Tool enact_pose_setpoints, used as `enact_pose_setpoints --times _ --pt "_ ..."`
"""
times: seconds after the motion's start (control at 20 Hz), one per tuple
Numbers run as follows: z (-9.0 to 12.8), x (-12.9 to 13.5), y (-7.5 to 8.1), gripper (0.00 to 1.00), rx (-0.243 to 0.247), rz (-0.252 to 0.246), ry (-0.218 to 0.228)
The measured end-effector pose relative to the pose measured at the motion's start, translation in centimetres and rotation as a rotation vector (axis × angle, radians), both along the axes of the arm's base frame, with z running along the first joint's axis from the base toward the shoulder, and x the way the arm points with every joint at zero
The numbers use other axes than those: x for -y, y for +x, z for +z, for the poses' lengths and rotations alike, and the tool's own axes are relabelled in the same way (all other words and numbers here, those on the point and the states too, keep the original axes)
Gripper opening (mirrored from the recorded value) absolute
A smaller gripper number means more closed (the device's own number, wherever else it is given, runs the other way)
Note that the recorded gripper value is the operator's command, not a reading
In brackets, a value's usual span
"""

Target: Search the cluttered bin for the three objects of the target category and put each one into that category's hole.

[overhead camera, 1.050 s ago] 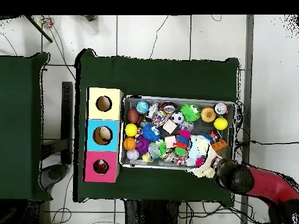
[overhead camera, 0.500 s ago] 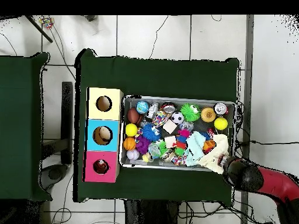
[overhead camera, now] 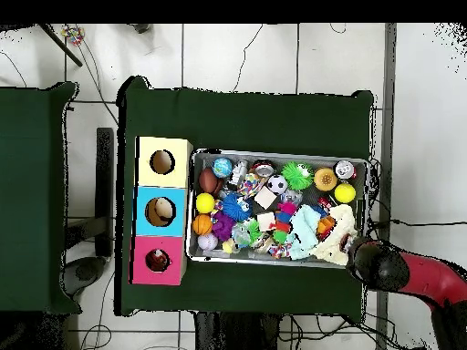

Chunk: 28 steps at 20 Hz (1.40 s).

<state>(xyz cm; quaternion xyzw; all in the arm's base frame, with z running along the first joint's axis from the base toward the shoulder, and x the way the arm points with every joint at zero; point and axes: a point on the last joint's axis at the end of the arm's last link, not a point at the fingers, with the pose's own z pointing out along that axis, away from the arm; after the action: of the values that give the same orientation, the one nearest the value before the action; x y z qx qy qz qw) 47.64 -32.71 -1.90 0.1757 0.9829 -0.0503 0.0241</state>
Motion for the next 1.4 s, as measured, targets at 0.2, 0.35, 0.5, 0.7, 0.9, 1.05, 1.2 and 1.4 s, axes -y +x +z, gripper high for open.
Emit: enact_pose_setpoints --times 0.2,0.35,0.5,0.7,0.9,1.05,1.2,1.4 --pt "0.6 -1.2 1.5 1.0 -0.003 0.032 -0.009" --pt "0.8 -1.4 2.0 1.0 0.004 0.034 -0.005" --pt "1.4 -1.6 2.6 1.0 0.009 0.023 0.003" --pt "2.9 -2.1 3.8 1.0 0.006 -0.008 0.017" --pt "5.2 -3.7 5.4 1.0 0.01 -0.007 0.015" --pt "7.4 -5.7 7.0 1.0 0.017 0.017 0.002" --pt "9.7 -8.6 8.8 1.0 0.026 0.051 -0.01" --pt "11.8 -11.8 10.6 1.0 0.032 0.071 -0.012"
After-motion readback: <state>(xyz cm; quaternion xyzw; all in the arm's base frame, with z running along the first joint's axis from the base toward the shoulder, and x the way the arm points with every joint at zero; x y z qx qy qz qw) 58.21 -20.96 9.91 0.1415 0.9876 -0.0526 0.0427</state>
